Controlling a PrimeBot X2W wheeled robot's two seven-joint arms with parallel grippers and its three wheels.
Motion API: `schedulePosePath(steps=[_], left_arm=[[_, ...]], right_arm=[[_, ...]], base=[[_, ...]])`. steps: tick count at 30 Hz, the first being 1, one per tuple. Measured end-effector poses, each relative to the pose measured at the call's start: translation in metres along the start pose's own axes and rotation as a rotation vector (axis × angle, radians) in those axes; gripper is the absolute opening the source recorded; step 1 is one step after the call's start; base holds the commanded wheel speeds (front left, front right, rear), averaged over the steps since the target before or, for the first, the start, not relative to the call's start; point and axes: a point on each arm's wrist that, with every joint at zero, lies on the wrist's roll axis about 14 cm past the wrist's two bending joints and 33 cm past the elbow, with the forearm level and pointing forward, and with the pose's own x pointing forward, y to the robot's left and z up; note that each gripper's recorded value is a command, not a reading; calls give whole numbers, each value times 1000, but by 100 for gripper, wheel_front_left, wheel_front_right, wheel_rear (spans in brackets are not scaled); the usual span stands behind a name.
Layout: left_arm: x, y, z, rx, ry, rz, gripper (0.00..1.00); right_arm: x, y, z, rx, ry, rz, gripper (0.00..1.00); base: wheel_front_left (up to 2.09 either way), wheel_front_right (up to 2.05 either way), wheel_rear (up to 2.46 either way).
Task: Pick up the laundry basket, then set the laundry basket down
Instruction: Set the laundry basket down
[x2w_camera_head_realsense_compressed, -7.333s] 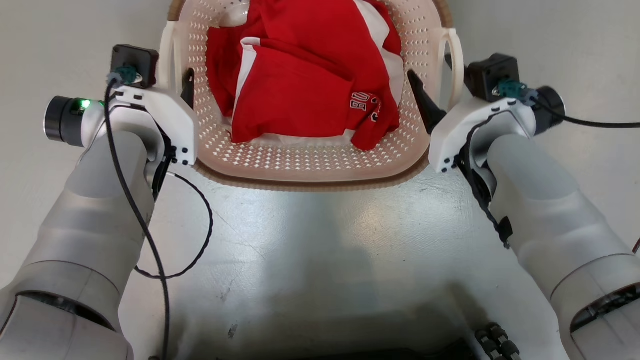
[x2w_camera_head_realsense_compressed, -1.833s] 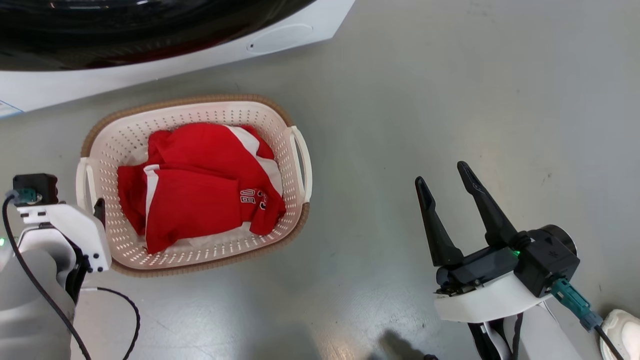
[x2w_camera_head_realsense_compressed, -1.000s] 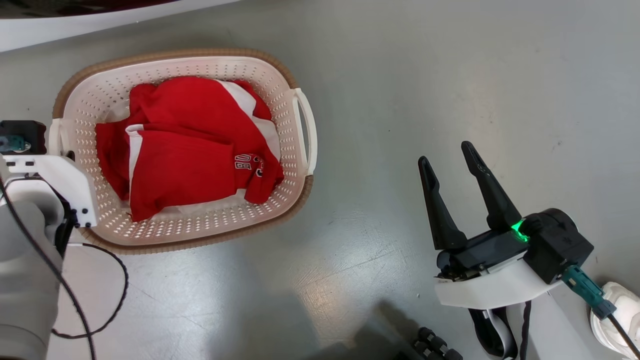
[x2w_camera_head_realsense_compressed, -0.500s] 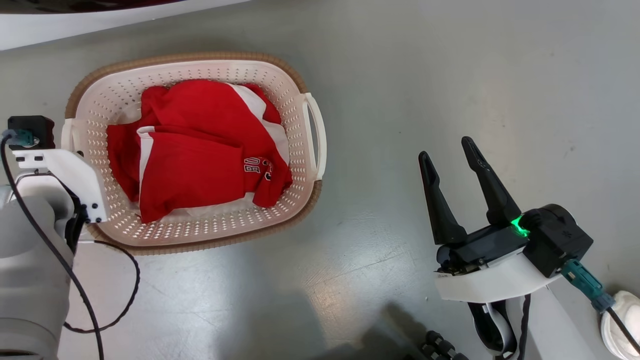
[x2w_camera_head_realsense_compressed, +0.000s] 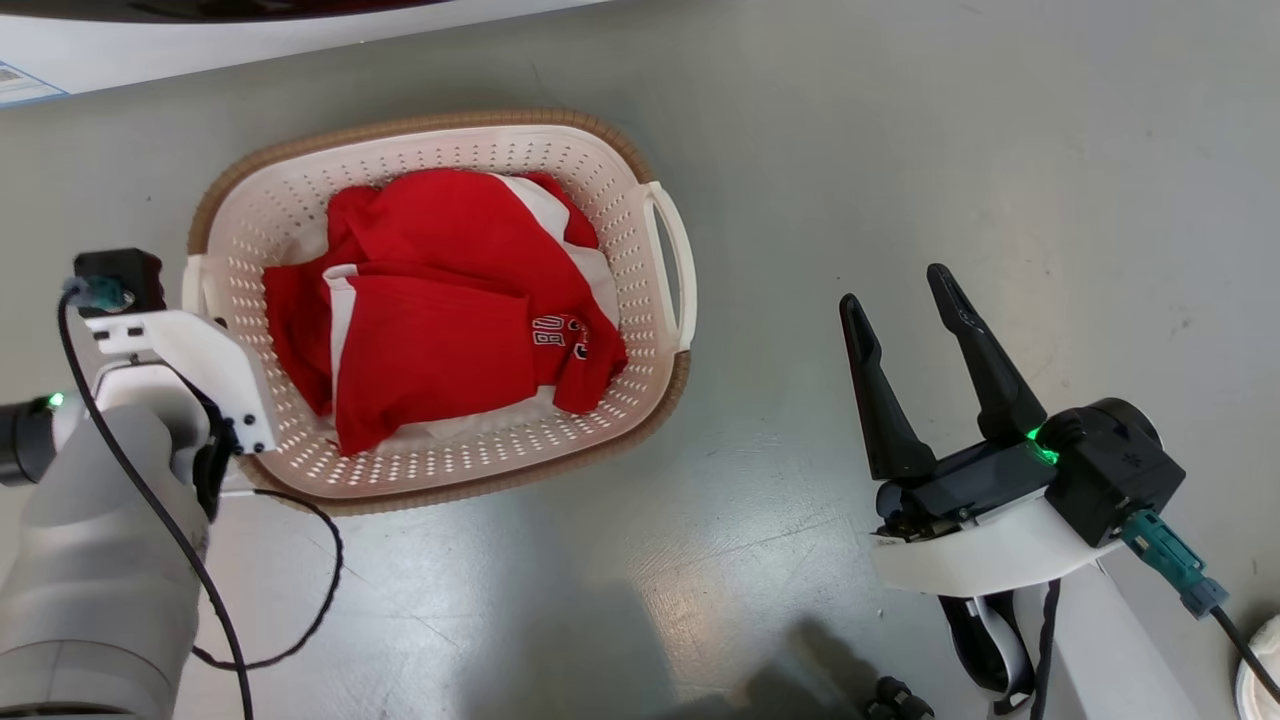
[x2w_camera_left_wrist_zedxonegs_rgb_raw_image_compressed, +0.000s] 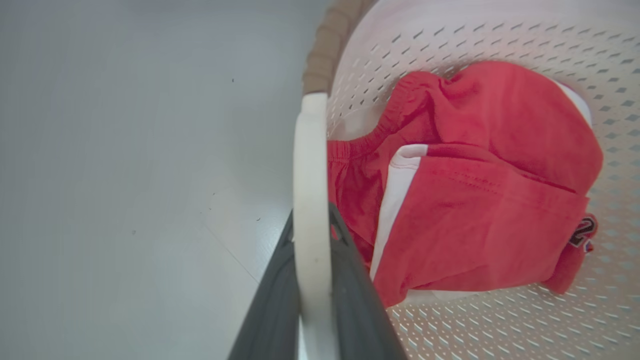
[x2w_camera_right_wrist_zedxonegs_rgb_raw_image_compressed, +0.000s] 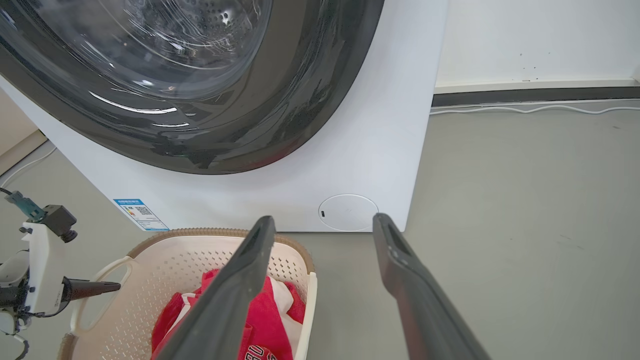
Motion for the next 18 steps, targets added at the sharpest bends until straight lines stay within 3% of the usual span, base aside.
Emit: schedulePosePath(steps=[11,12,13,18], left_arm=[[-3,2,-6,-41,2,10,0],[-3,2,-7,-50,9,11,24],[-3,2,-8,-57,13,10,99],[-4,4,-6,-58,5,17,100]], right_arm=[[3,3,-3,-11,6,12,100],[3,4,-4,-11,7,13,100],[3,4,-4,-10,7,14,100],[3,4,-3,-10,6,15,100]], base=[[0,0,0],[0,0,0],[0,0,0],[0,0,0]])
